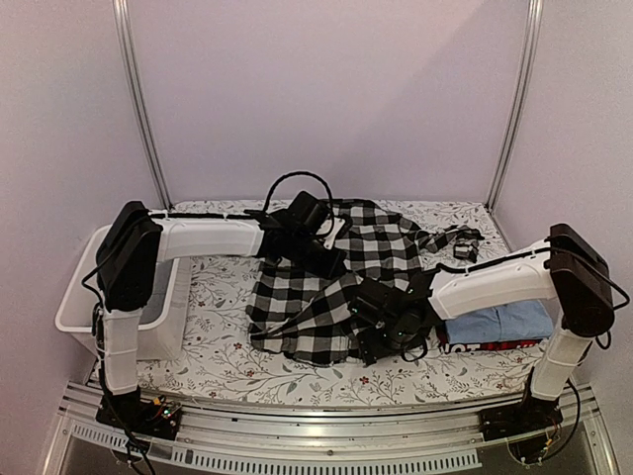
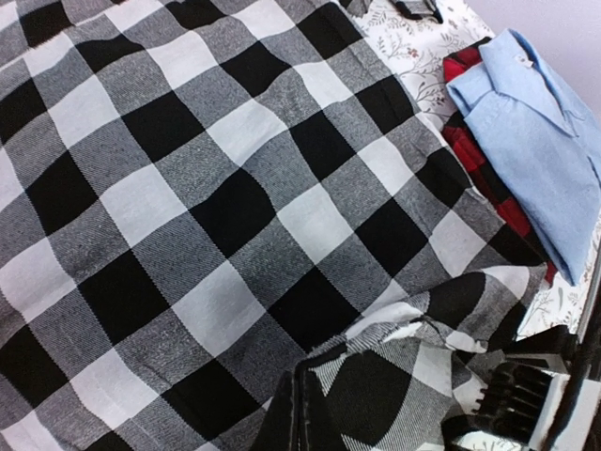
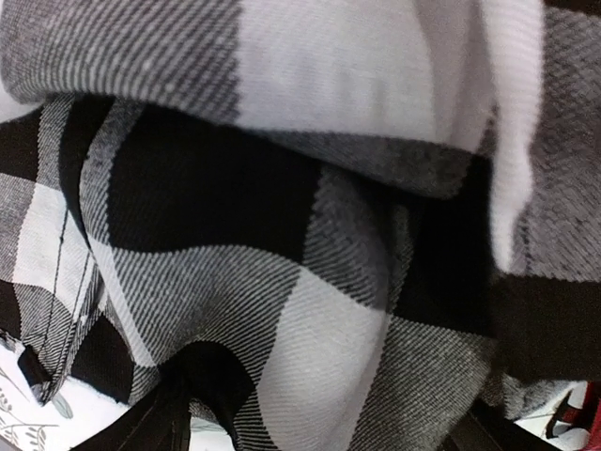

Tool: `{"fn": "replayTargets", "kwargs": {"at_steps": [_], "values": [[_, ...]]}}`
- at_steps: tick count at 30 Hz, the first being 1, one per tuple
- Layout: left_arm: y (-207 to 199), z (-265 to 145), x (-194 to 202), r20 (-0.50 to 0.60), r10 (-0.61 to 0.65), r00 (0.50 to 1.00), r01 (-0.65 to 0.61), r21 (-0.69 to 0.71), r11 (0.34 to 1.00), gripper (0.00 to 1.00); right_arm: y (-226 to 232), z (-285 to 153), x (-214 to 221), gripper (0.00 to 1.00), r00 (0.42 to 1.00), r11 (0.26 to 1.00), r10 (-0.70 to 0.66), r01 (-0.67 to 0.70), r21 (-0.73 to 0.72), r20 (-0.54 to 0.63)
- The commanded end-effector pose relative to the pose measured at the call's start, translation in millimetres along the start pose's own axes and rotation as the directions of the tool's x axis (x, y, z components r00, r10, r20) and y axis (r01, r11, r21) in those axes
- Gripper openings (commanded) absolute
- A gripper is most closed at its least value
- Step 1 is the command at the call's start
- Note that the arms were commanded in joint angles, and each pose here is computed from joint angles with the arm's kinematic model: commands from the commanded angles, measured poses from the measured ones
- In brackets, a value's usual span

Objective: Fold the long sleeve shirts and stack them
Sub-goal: Smooth out the flattened shirt at the center of the board.

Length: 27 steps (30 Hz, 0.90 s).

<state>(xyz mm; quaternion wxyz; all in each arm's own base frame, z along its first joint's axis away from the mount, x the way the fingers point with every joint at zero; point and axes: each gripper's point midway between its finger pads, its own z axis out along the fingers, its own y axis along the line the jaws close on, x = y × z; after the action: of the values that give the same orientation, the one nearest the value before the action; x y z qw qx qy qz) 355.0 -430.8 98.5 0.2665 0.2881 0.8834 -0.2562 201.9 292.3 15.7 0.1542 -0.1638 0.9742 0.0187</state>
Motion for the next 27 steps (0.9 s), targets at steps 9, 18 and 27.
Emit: {"fn": "replayTargets", "kwargs": {"at_steps": [9,18,27], "values": [[6,-6,-6,0.016,-0.011,1.0,0.011,0.0,1.0,0.0,0,-70,-32,0.72,0.99,0.998,0.055,-0.052,-0.025,0.128],[3,-8,-2,0.005,-0.02,1.0,0.02,0.016,1.0,0.0,-44,-49,-9,0.54,0.978,0.98,0.175,-0.184,0.077,0.115],[0,-11,-3,0.007,-0.026,1.0,0.026,0.026,0.999,0.0,-71,-33,8,0.52,0.957,0.946,0.254,-0.277,0.17,0.143]]}}
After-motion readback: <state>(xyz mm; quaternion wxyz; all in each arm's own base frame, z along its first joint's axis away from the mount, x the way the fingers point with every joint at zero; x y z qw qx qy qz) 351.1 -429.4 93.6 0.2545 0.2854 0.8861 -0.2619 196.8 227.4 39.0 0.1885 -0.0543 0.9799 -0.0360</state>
